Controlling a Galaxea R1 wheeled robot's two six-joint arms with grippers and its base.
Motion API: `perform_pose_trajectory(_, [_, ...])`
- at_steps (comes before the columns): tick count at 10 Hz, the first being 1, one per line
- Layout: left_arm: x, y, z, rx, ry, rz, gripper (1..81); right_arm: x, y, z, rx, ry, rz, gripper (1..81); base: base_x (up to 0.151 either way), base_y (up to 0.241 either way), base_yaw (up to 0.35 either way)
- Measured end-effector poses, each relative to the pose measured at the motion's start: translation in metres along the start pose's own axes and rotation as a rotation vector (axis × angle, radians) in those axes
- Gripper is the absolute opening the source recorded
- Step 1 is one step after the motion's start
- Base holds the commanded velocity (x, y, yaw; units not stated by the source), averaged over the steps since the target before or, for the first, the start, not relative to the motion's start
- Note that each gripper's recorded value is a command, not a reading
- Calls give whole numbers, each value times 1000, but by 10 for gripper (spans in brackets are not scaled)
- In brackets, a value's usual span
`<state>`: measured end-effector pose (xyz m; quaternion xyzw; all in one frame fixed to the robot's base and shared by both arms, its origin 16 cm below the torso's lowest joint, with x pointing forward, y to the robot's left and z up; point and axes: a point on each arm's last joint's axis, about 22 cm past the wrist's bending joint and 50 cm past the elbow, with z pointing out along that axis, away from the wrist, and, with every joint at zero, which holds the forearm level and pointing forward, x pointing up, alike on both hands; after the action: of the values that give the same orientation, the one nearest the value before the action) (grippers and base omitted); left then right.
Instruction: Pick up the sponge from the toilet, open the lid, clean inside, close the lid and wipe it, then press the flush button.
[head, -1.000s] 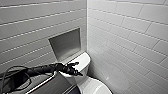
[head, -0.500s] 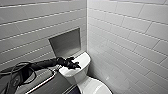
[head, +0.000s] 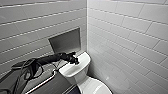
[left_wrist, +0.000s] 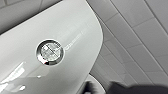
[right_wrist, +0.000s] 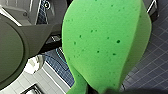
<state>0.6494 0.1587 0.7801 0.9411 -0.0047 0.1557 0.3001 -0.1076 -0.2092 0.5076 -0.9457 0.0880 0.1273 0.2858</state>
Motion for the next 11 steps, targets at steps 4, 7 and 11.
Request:
perform_pose_trajectory(4, [16,-5,15,55,28,0,10,0,0,0,0,0,0,10,0,0,0])
perform_pose_trajectory(7, [31,-27,18,127,63,-11,10,0,0,0,0,-1,1,10,0,0,0])
perform_pose_trajectory(11, [48,-51,14,183,120,-23,10,0,-1,1,2,-1,2,10,0,0,0])
